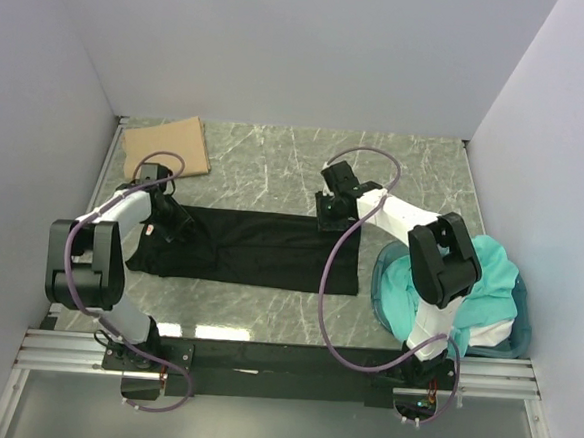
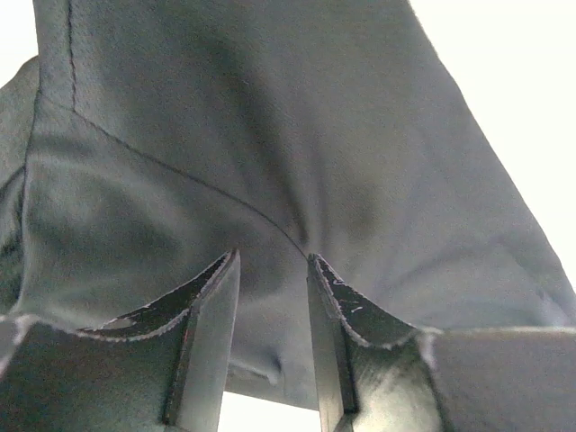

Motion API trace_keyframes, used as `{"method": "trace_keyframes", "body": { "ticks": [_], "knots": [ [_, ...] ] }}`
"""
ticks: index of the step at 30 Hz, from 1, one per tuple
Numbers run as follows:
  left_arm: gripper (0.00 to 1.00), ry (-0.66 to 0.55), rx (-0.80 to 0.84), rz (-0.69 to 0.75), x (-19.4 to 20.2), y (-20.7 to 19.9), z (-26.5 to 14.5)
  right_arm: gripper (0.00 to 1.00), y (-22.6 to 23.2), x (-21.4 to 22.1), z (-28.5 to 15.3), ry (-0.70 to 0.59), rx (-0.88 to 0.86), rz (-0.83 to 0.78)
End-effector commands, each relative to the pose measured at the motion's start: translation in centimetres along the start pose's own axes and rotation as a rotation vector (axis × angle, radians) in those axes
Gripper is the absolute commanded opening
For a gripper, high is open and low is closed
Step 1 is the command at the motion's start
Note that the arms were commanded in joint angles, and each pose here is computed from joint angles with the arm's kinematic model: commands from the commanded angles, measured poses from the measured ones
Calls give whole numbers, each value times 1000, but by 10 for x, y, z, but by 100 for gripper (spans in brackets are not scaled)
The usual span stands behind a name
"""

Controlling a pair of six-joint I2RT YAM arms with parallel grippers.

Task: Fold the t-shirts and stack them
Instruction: Fold the tshirt

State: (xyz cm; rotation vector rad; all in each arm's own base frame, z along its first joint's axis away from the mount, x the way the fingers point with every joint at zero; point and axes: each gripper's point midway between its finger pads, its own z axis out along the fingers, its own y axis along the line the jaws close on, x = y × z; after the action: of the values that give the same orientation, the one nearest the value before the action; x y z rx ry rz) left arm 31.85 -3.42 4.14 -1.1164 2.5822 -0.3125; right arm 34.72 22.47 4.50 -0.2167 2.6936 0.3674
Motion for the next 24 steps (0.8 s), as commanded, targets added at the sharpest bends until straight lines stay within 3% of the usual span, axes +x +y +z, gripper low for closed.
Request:
{"method": "trace_keyframes", "body": {
  "ticks": [1,8,20,24],
  "knots": [
    [41,-27,-17,-3,-6,3,13,31,-13,4,6,17,25,-35],
    [41,-19,-76,32,-12,8,34,31,-20,16,14,92,39,-14],
    [40,40,-132,144,-7,11,58,28,-30,75,10,259,96,121],
    [40,79,-143,250,13,6,66,28,-25,95,1,275,105,171]
  ]
}}
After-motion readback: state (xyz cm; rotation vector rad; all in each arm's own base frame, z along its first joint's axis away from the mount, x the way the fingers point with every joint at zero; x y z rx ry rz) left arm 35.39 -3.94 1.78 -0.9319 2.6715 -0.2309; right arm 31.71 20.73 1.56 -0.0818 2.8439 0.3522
